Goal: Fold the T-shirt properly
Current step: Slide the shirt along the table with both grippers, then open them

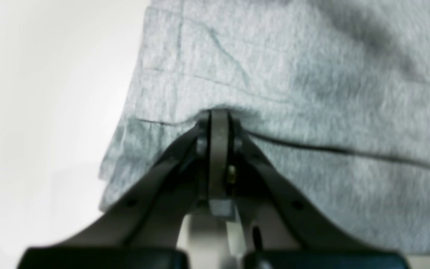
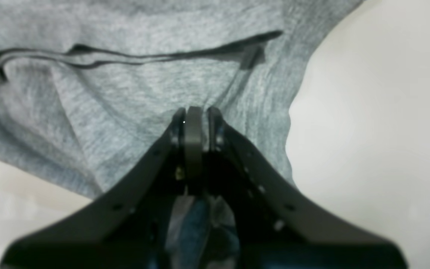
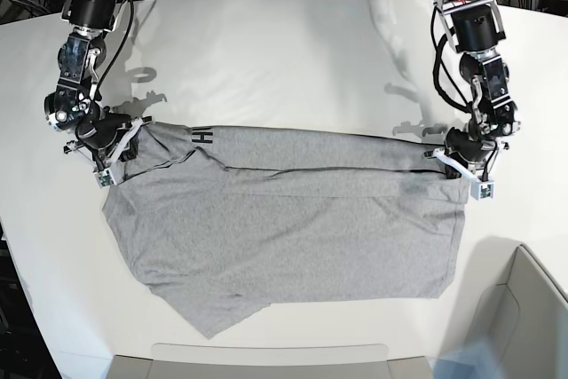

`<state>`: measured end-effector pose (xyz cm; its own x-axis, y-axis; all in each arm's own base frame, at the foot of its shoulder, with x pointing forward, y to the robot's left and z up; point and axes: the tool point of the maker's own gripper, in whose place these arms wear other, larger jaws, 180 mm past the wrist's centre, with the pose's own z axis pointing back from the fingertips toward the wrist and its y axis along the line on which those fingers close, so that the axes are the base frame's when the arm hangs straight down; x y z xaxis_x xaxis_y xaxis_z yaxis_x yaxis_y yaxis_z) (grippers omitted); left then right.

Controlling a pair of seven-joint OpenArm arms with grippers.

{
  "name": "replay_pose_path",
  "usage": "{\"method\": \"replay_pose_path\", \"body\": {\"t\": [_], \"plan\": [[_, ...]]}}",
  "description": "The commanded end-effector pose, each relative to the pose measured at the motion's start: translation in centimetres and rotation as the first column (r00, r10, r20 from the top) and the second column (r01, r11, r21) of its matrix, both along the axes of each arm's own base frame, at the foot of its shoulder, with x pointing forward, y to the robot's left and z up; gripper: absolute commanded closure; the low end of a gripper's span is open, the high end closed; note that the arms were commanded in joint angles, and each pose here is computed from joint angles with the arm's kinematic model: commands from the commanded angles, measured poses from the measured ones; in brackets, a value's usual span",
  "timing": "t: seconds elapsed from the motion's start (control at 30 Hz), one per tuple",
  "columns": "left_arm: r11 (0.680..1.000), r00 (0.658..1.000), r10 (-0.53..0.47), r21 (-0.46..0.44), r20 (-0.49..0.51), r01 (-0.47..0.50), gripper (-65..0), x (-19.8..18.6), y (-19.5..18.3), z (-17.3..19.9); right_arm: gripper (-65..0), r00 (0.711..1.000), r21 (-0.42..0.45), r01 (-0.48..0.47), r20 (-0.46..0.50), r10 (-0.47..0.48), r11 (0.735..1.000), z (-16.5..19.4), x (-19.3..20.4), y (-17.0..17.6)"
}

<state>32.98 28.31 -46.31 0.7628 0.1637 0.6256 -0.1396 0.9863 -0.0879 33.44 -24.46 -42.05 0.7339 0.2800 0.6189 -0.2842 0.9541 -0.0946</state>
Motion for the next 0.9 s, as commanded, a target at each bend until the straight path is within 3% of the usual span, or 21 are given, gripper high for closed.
{"method": "replay_pose_path", "body": {"t": [0.0, 0.13, 0.47, 0.6, 0.7, 0.87], "plan": [[0.999, 0.987, -0.008, 0.032, -0.159, 0.013, 0.0, -3.8, 0.7, -2.3, 0.0, 0.990, -0.092, -0.032, -0.138, 0.019, 0.995, -1.9, -3.3, -1.7], [0.995, 0.982, -0.028, 0.090, -0.185, 0.046, 0.0, -7.7, 1.5, -2.3, 0.0, 0.984, -0.109, -0.116, -0.151, 0.099, 0.987, -1.7, -5.6, -0.6], [0.978, 0.964, -0.086, 0.161, -0.250, 0.129, 0.0, -15.0, 1.2, -0.9, 0.0, 0.973, -0.089, -0.122, -0.206, 0.102, 0.988, -2.9, -12.6, 1.1], [0.976, 0.959, -0.065, 0.184, -0.275, 0.119, 0.0, -17.9, 2.0, -0.4, 0.0, 0.963, -0.092, -0.138, -0.244, 0.112, 0.986, -3.2, -15.4, 1.4], [0.976, 0.958, -0.055, 0.189, -0.280, 0.112, 0.0, -19.4, 2.6, 0.1, 0.0, 0.958, -0.081, -0.139, -0.265, 0.113, 0.987, -3.4, -17.2, 2.0], [0.967, 0.929, -0.154, 0.144, -0.336, 0.212, 0.0, -22.1, 3.0, 0.4, 0.0, 0.959, -0.062, -0.116, -0.268, 0.096, 0.991, -3.1, -18.9, 2.1]]}}
